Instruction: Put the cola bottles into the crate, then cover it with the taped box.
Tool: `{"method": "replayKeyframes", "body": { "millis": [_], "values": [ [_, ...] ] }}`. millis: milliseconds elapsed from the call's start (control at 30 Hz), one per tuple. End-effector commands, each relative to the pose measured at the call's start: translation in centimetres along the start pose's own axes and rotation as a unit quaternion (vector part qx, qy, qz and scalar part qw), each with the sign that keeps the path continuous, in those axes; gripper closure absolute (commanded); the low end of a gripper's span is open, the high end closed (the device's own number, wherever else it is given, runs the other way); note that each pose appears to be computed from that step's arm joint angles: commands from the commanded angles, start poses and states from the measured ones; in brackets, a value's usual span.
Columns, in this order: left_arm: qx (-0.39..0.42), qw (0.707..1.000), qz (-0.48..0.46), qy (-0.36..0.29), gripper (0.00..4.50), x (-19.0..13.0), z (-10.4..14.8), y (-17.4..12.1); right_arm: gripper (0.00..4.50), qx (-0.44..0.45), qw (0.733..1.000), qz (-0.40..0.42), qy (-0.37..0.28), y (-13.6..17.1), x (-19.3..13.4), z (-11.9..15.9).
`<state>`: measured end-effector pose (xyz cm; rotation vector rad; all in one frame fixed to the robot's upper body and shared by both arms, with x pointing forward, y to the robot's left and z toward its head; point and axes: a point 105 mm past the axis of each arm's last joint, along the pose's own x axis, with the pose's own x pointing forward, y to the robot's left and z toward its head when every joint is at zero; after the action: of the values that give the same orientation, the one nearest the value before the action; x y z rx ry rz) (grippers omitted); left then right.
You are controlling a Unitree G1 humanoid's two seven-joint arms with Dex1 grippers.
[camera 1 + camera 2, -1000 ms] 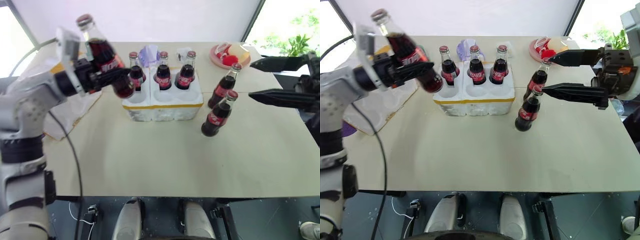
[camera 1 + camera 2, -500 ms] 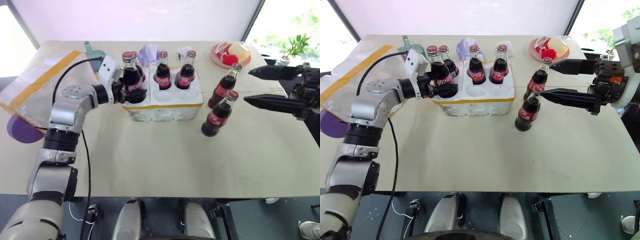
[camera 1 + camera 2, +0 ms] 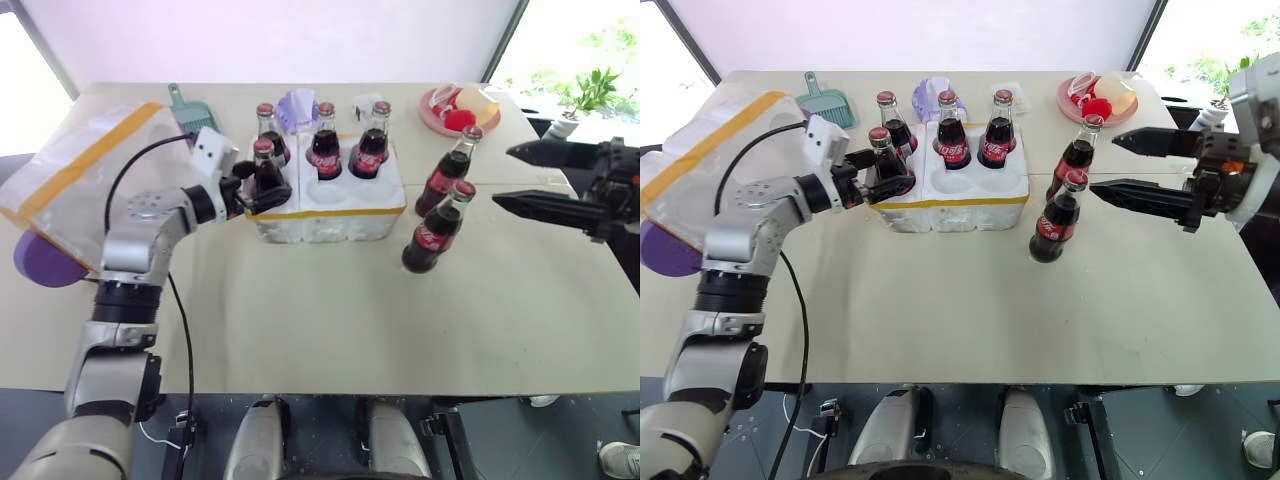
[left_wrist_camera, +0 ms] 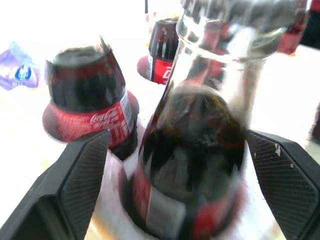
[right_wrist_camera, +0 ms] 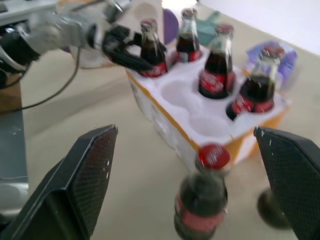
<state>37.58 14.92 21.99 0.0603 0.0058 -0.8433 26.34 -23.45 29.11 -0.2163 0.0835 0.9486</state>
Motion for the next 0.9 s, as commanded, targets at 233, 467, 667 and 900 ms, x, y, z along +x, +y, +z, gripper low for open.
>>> {"method": "replayKeyframes", "body": {
  "millis": [233, 467, 667, 900],
  "values": [
    [0.050, 0.992, -0.115, 0.005, 0.03, -7.8, 5.8, -5.4, 0.00, 0.063, 0.988, -0.143, -0.012, 0.5, -3.2, -5.1],
    [0.026, 0.978, -0.199, 0.060, 0.03, -7.1, 1.9, -10.2, 0.00, 0.126, 0.969, -0.203, -0.065, 1.7, 1.2, -10.0],
    [0.007, 0.976, -0.212, 0.052, 0.03, -5.7, 0.4, -11.3, 0.00, 0.145, 0.965, -0.204, -0.072, 0.9, 3.7, -11.9],
    [0.004, 0.980, -0.197, 0.041, 0.03, -4.9, 0.0, -10.9, 0.00, 0.094, 0.980, -0.175, -0.031, 0.5, 5.9, -13.3]
  ]
}}
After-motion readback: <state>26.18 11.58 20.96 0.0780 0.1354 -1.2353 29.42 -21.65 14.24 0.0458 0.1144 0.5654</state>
